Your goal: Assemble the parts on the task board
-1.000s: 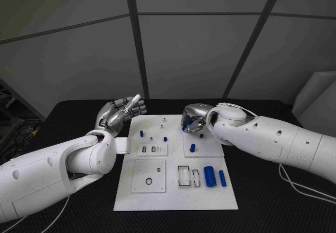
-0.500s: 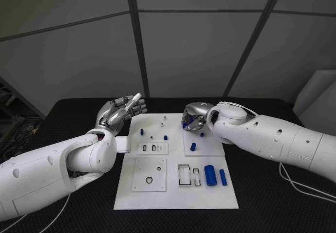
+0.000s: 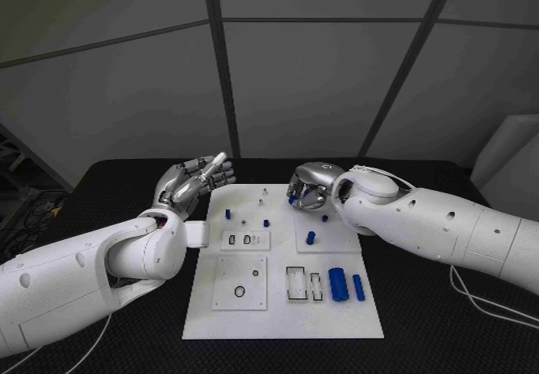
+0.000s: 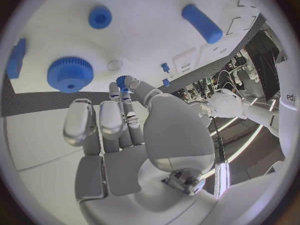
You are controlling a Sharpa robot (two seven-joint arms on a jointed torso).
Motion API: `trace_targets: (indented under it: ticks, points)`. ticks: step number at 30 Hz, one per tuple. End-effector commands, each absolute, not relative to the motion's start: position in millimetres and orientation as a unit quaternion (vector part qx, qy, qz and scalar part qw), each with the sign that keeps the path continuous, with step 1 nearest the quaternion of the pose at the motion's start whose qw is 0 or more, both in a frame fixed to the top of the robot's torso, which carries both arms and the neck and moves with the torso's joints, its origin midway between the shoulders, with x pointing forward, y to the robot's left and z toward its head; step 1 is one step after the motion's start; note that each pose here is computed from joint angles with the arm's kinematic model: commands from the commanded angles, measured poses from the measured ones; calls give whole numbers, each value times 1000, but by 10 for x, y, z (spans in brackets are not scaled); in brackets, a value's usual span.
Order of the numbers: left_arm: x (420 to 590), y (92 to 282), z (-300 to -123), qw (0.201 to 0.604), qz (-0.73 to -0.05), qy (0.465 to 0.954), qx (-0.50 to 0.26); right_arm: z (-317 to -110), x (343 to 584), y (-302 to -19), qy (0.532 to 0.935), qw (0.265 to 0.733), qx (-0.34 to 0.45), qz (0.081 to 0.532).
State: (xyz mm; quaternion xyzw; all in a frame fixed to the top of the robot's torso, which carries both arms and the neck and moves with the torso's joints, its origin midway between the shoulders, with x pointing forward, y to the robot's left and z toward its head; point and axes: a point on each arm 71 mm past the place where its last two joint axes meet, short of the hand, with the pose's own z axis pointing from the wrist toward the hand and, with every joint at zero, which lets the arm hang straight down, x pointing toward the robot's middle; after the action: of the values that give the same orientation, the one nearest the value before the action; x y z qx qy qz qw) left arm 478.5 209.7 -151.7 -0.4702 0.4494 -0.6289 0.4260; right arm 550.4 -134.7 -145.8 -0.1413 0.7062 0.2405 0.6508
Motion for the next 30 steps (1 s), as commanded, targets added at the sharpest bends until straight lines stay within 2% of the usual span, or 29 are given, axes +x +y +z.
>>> trace_targets:
  ticks: [1, 16, 30]
  points:
    - [4785, 2087, -1492, 424, -635, 450, -462, -1355, 5515, -1280, 668, 681, -136, 268]
    - [4799, 2055, -1488, 421, -638, 451, -461, -1311, 5714, -969, 646, 700, -133, 275]
    - [4817, 2036, -1426, 424, -641, 448, -457, -1353, 5784, -793, 661, 688, -140, 264]
